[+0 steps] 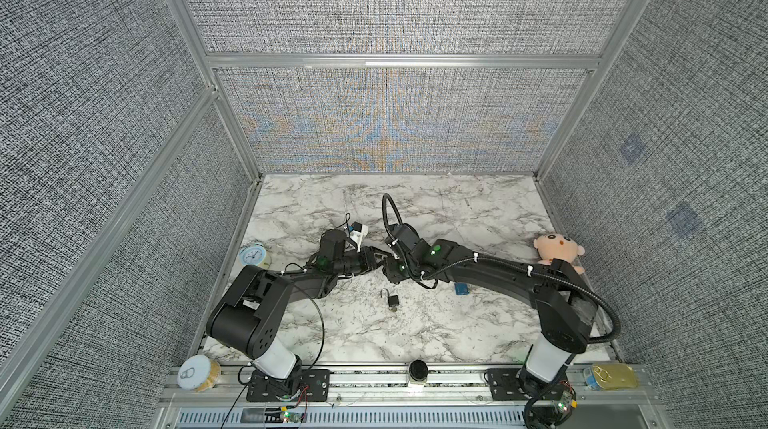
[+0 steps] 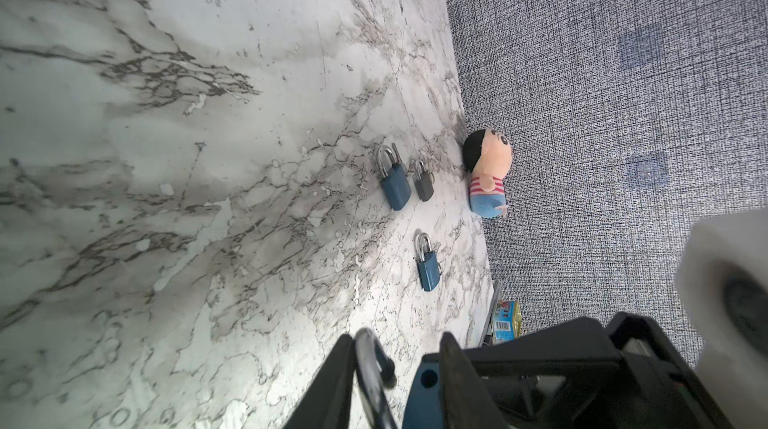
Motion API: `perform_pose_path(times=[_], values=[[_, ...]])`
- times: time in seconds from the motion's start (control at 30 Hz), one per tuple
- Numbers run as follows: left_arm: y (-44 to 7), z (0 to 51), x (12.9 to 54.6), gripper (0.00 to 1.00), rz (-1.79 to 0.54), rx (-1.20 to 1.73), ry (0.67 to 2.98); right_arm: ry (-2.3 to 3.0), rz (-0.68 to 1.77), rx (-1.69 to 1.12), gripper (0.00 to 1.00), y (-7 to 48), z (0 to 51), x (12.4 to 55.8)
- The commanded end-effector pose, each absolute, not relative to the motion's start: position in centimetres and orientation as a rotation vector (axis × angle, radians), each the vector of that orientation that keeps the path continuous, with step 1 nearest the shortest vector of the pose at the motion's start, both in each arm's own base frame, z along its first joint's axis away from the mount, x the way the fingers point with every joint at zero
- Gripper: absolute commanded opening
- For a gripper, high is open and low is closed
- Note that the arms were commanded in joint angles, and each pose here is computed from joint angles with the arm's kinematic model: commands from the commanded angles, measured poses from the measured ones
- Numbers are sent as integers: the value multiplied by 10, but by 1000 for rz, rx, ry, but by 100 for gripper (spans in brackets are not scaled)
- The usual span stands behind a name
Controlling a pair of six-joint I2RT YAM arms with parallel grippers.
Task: Lock with the key
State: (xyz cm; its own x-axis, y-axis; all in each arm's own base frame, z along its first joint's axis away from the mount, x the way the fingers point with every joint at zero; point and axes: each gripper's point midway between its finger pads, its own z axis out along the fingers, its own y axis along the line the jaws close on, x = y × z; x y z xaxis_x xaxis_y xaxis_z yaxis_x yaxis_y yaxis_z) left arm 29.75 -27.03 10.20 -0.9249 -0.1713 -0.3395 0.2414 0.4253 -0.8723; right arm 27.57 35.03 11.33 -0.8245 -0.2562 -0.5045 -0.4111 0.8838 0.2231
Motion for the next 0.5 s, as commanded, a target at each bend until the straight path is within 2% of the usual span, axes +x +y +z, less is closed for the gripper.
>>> perform_pose_path(times=[0.0,0.3,0.43,0.47], values=[[-276,112,299,29,-1545,99,2257,2532,482,-482,38,357,126,281],[-279,108,297,0,-1579,97,2255,2519,527,-500,39,363,124,279],[-279,110,296,0,-1594,90,2244,2520,542,-501,40,365,121,279],[-279,112,296,0,-1595,88,2241,2516,553,-504,47,366,121,278]])
